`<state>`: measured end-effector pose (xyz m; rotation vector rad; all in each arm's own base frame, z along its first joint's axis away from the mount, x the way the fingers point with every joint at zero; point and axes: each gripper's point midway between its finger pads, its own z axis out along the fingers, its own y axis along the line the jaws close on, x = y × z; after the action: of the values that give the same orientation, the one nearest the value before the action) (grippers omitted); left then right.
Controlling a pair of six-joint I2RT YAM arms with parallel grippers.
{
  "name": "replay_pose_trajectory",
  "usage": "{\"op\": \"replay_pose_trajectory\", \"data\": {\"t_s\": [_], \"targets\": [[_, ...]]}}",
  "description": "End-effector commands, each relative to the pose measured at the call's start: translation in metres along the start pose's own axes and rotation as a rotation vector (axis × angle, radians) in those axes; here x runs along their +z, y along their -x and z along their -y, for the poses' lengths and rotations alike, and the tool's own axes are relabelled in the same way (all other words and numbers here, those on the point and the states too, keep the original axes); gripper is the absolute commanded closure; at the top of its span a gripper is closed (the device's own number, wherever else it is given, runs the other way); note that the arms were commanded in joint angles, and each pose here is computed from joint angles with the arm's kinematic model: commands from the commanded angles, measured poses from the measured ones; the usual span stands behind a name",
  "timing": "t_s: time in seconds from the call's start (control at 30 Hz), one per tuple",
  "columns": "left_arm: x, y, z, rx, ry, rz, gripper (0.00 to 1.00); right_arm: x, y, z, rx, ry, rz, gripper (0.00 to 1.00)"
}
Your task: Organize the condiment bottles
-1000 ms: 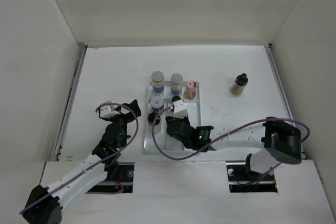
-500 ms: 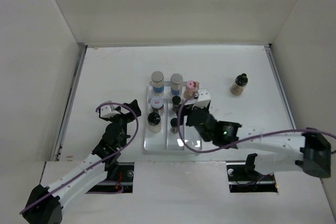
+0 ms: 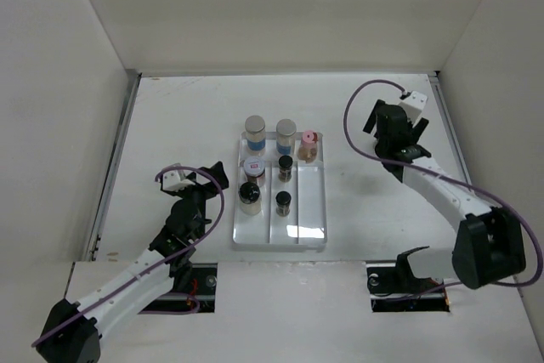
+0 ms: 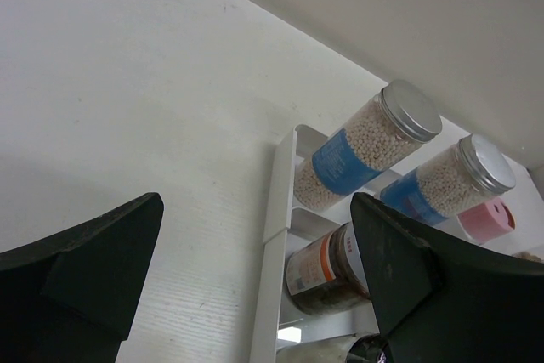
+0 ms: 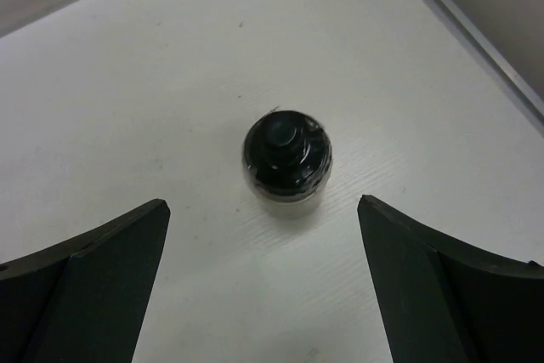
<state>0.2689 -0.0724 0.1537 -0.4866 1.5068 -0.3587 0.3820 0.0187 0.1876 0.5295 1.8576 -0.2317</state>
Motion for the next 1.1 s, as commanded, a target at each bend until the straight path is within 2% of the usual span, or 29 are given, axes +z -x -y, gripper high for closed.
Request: {"op": "replay_pose_trajectory", "data": {"t_s": [0.0, 0.17, 0.4, 0.63, 0.7, 0.8, 0.93, 1.07], "targets": [[0.0, 0.005, 0.012, -0.035, -0.04, 0.01, 0.06, 0.021, 0.018, -0.008, -0.025, 0.015, -0.005, 0.0], [0.0, 0.006, 0.011, -0.038, -0.041, 0.014, 0.06, 0.059, 0.009, -0.008, -0.013, 0.019, -0.068, 0.0], [-0.001, 0.004, 0.013, -0.036, -0.044, 0.008, 0.06, 0.089, -0.002, -0.001, -0.014, 0.003, -0.115, 0.02], [0.0, 0.003, 0.012, -0.035, -0.041, 0.008, 0.05, 0.094, -0.026, -0.002, -0.025, 0.004, -0.158, 0.15], [0.0, 0.004, 0.011, -0.037, -0.036, 0.014, 0.05, 0.093, -0.027, 0.001, -0.015, -0.007, -0.151, 0.29], [0.001, 0.003, 0.009, -0.031, -0.032, 0.008, 0.05, 0.083, -0.018, 0.001, 0.0, -0.004, -0.105, 0.42], [0.001, 0.004, 0.009, -0.033, -0.029, 0.013, 0.05, 0.049, 0.001, -0.005, 0.022, 0.035, -0.03, 0.46], [0.0, 0.004, 0.012, -0.037, -0.037, 0.01, 0.05, -0.012, 0.006, -0.033, 0.026, 0.169, 0.033, 0.47]]}}
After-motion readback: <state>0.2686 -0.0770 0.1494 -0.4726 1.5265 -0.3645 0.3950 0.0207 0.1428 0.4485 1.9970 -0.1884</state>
